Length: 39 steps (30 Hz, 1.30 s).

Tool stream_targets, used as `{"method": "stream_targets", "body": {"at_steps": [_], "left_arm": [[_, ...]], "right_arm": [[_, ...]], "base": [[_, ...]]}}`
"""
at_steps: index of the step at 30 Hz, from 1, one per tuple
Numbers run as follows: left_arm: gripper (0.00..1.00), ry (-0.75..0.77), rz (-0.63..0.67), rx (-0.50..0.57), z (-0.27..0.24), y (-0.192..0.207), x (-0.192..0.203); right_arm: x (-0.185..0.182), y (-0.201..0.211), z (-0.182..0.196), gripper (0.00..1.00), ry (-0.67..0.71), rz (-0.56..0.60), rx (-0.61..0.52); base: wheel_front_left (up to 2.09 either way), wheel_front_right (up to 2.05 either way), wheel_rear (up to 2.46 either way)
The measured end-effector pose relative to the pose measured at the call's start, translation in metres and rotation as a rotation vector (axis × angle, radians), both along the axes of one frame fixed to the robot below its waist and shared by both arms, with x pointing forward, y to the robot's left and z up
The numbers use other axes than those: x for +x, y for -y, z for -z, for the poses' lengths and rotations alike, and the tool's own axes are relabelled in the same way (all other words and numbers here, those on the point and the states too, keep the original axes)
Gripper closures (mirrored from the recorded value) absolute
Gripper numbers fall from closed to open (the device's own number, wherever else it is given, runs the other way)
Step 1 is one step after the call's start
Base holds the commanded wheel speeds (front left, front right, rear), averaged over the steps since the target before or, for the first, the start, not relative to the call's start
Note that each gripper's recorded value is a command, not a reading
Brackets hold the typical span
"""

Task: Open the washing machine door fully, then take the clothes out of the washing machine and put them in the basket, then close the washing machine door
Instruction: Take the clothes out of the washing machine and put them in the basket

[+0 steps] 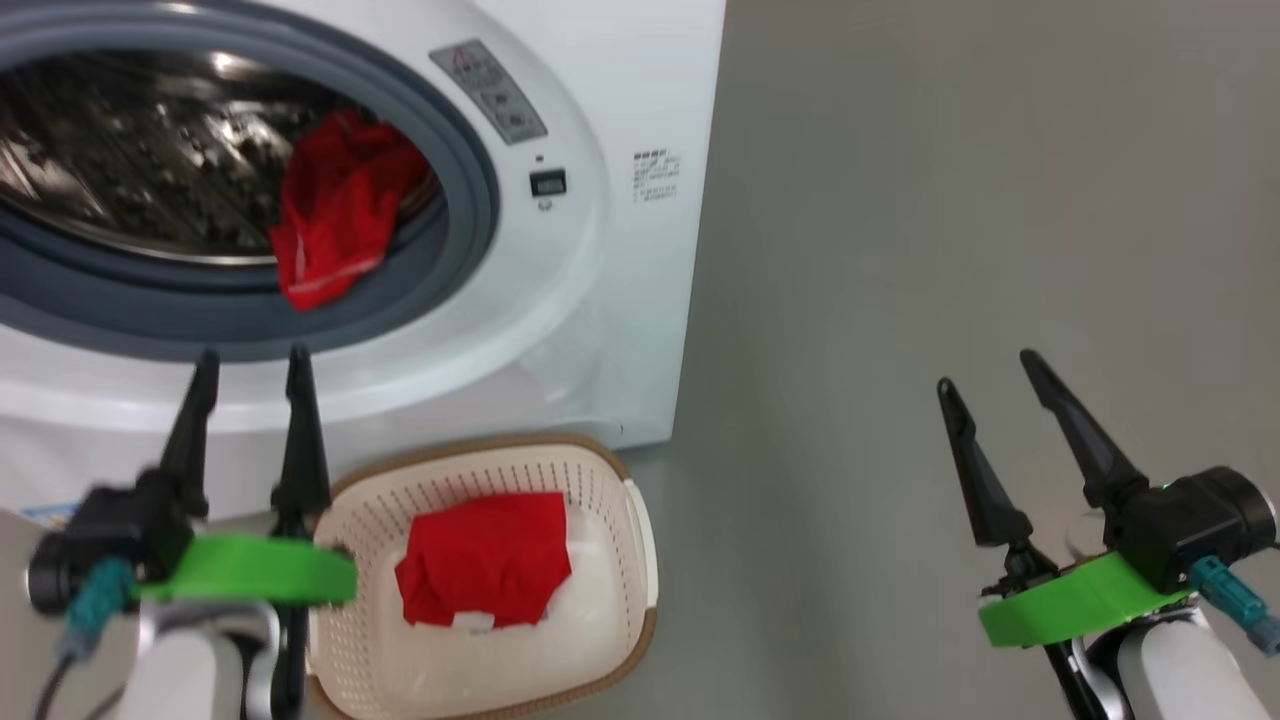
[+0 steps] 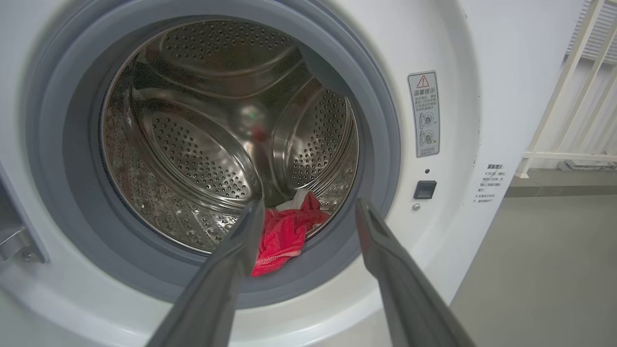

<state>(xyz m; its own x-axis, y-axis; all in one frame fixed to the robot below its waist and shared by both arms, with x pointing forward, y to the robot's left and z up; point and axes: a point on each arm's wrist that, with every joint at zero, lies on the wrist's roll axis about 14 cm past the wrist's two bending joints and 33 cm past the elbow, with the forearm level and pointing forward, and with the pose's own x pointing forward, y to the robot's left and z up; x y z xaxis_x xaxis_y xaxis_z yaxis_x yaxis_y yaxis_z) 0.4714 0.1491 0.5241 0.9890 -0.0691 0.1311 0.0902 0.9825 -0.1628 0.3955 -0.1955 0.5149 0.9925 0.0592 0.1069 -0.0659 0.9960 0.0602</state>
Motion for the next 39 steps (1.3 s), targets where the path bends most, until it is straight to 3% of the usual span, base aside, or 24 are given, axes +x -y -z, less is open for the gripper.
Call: {"method": "stream_targets", "body": {"at_steps": [22, 27, 39], "left_arm": [[0.00, -0.083, -0.015, -0.048, 0.039, 0.000, 0.145], [0.00, -0.127, -0.008, -0.120, 0.055, 0.002, 0.172], [0.00, -0.447, 0.076, -0.044, 0.115, 0.014, 0.193]], "right_arm": [[0.051, -0.001, 0.059, 0.00, -0.127, -0.034, -0.040], [0.062, -0.004, 0.068, 0.00, -0.140, -0.057, -0.057], [0.060, -0.008, 0.086, 0.00, -0.194, -0.086, -0.060]], "base": [[0.00, 0.00, 0.00], [0.00, 0.00, 0.00], [0.00, 0.00, 0.00]]}}
